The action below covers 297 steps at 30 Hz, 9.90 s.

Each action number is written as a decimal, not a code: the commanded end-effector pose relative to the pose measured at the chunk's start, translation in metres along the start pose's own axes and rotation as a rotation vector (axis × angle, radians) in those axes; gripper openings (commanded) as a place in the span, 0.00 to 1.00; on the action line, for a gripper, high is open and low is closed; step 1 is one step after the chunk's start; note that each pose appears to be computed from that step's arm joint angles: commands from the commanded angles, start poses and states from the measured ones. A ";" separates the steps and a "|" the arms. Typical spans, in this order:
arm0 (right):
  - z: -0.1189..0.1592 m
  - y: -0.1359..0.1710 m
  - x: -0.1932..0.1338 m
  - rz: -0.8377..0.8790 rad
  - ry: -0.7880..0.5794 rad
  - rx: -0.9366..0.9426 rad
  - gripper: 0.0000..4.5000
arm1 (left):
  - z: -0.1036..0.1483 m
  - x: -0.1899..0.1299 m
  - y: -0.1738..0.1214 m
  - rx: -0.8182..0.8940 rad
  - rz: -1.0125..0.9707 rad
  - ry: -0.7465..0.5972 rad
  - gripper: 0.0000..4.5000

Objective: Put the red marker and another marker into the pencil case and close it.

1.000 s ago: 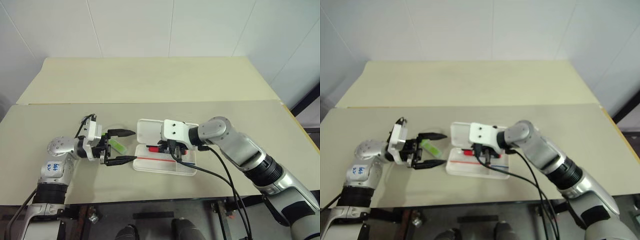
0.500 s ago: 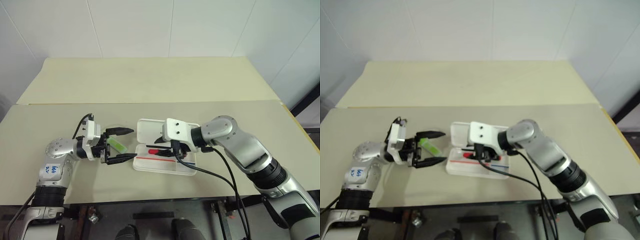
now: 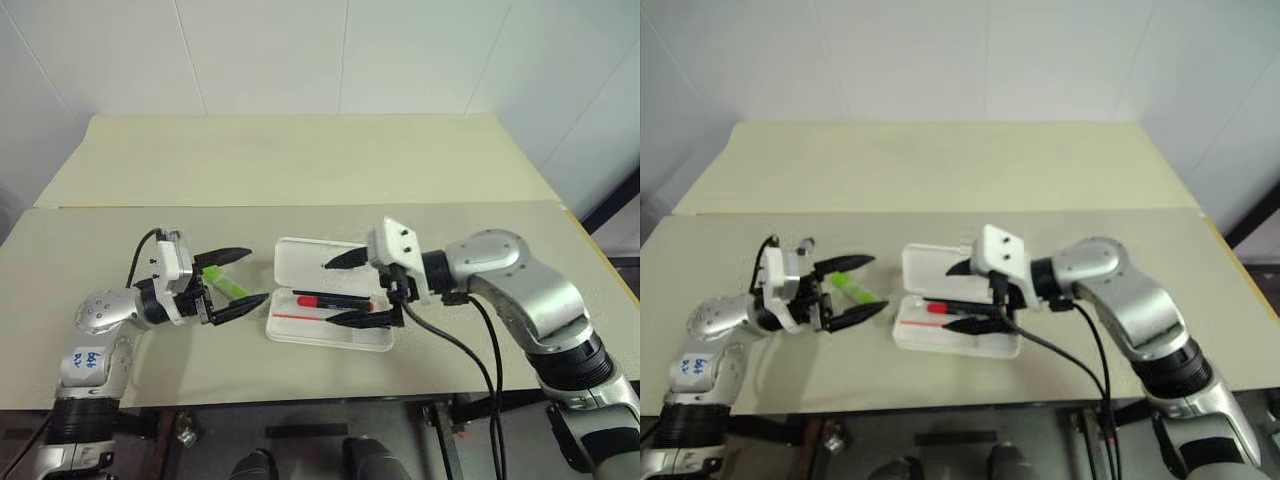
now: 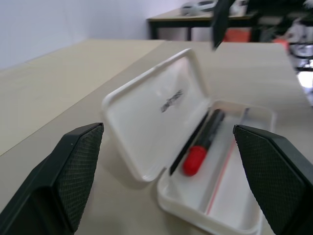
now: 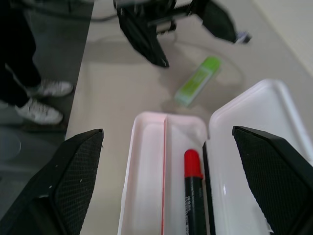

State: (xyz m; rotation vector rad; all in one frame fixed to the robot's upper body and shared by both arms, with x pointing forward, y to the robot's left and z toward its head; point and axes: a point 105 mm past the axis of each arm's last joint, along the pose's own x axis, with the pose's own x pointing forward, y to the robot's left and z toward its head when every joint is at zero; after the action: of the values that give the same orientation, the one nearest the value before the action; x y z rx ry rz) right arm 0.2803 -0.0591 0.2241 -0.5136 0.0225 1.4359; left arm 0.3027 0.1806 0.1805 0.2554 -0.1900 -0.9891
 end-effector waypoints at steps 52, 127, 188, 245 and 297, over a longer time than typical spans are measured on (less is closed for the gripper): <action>-0.031 -0.041 -0.030 -0.165 0.013 0.011 1.00 | -0.071 0.005 0.021 -0.706 1.110 0.663 0.31; -0.070 0.047 -0.093 -0.260 -0.053 0.202 1.00 | 0.020 0.097 -0.055 0.155 -0.791 0.390 0.24; -0.074 0.025 -0.090 -0.282 -0.053 0.181 1.00 | 0.098 0.092 0.078 0.222 0.273 0.033 1.00; -0.074 0.012 -0.087 -0.279 -0.062 0.149 1.00 | -0.036 0.020 0.164 -0.179 0.727 0.377 0.08; -0.078 0.048 -0.129 -0.448 -0.073 0.189 1.00 | 0.008 0.173 -0.121 0.061 -0.791 0.415 0.08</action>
State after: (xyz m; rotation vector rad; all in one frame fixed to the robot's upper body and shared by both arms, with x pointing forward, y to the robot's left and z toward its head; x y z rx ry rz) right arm 0.2412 -0.2058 0.1687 -0.2620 0.0313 1.0029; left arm 0.3013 -0.0257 0.1573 0.5827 0.3127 -1.6708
